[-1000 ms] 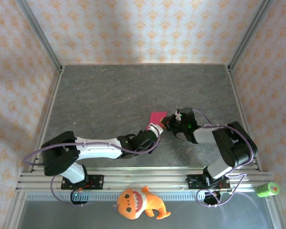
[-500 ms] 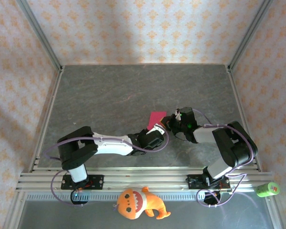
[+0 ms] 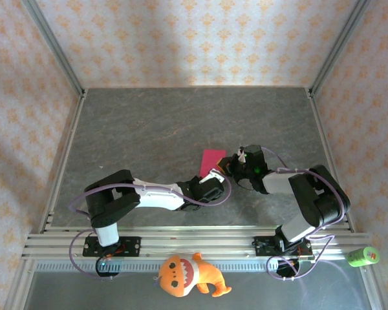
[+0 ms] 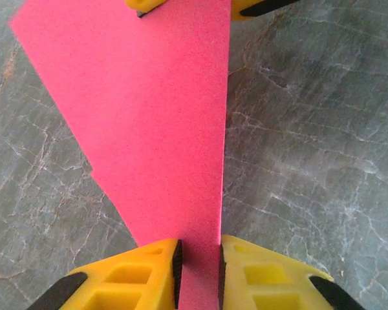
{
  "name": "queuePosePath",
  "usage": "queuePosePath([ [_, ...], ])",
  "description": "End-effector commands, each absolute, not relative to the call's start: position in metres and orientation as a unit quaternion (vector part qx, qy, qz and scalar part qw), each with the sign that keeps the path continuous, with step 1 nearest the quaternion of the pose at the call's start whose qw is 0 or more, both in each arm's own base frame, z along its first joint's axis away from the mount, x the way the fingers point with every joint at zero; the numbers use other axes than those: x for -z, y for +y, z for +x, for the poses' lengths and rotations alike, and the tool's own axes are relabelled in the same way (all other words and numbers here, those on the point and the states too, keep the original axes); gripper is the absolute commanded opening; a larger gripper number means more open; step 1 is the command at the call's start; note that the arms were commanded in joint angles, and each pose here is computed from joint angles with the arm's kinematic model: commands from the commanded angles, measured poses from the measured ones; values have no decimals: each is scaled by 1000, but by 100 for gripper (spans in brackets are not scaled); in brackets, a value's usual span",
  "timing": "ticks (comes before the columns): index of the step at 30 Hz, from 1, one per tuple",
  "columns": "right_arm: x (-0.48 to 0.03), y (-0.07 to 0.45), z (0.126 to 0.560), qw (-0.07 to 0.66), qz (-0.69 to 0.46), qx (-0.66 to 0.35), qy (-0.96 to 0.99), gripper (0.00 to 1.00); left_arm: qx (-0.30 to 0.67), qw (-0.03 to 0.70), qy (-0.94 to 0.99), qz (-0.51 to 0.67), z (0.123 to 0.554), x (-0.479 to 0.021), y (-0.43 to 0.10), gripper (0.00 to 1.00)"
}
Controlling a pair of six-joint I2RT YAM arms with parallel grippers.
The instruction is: Fold a paper plane with a square sheet of paper (pick it up from the middle)
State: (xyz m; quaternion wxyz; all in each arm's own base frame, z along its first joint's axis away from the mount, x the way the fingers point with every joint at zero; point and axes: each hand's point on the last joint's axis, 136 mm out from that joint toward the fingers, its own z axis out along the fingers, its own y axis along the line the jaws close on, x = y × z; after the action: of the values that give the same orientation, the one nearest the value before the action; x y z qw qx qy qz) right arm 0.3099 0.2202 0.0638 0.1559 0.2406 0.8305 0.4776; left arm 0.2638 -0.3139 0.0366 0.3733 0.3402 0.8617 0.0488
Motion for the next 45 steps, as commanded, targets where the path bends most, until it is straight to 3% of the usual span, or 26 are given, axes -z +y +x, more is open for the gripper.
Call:
queuePosePath([
  [1, -81, 222, 317, 170, 236, -491, 821, 0, -69, 375, 862, 336, 266, -38, -310, 23],
  [24, -87, 221, 317, 177, 231, -493, 820, 0, -69, 378, 861, 332, 262, -37, -307, 3],
  [29, -93, 202, 324, 226, 221, -428, 847, 15, -29, 384, 870, 310, 260, -40, -308, 0],
  [33, -107, 168, 331, 293, 233, -355, 856, 25, 80, 376, 882, 274, 259, -47, -310, 0],
  [39, -136, 131, 325, 381, 262, -321, 826, 33, 227, 345, 874, 254, 250, -57, -314, 0],
  [45, -148, 118, 313, 423, 278, -341, 792, 39, 268, 310, 878, 249, 248, -48, -309, 0],
])
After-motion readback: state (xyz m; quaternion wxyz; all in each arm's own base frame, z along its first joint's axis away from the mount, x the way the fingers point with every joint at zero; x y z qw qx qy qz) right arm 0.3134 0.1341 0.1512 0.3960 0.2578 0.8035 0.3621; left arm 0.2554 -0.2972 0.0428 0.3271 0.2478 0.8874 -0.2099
